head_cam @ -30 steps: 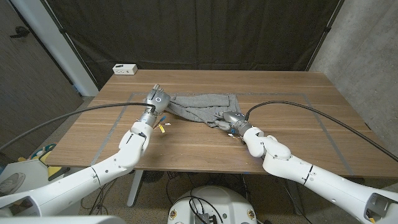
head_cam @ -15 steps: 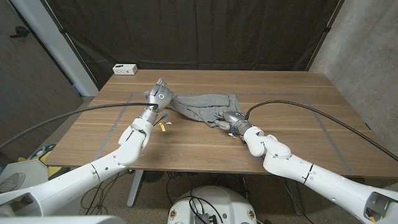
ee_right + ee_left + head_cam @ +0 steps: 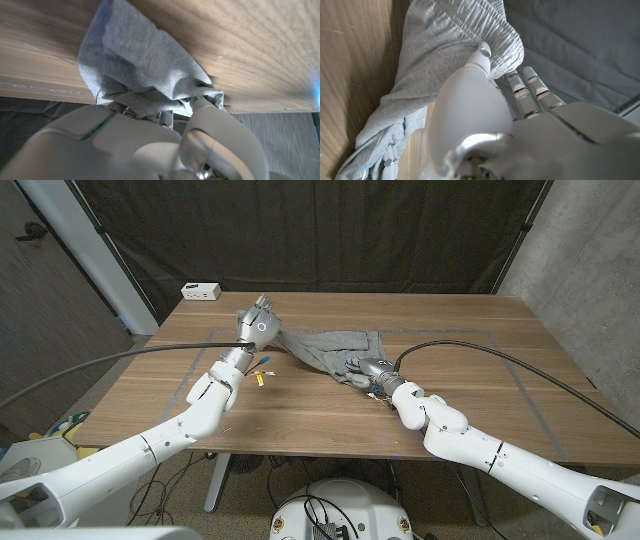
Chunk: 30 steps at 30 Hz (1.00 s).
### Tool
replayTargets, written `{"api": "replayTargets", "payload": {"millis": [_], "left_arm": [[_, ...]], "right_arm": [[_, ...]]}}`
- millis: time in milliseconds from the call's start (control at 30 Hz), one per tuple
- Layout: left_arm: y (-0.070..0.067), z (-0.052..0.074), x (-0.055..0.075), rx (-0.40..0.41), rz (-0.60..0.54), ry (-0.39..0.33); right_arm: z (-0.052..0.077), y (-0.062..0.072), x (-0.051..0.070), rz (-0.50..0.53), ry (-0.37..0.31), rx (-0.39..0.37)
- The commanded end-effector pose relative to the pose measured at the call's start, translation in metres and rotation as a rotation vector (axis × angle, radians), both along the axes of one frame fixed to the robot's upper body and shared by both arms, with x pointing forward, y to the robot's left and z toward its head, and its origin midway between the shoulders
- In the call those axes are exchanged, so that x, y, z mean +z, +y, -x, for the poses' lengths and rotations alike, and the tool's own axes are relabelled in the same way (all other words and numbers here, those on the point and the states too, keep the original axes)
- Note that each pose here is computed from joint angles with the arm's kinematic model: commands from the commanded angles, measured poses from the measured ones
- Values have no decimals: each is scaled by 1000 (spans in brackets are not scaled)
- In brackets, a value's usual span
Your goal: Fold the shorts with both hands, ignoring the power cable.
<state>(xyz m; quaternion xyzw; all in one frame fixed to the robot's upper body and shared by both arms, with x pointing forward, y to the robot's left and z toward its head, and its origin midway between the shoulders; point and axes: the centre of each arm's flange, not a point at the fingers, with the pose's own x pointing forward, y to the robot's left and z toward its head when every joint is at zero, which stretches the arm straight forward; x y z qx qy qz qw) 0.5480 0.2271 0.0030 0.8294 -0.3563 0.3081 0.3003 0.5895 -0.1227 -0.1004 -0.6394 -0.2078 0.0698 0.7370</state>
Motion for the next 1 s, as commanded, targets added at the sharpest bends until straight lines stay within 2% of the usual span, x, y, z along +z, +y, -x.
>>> {"api": "replayTargets", "payload": {"millis": [33, 533, 1000], "left_arm": [[-6, 7, 25, -29, -80, -77], [-17, 13, 39, -101, -196, -160], [-25, 15, 48, -120, -339, -214]], "right_arm": [[-2, -3, -2, -7, 7, 0], [-4, -6, -2, -13, 9, 6], [-6, -8, -2, -14, 5, 9]]}}
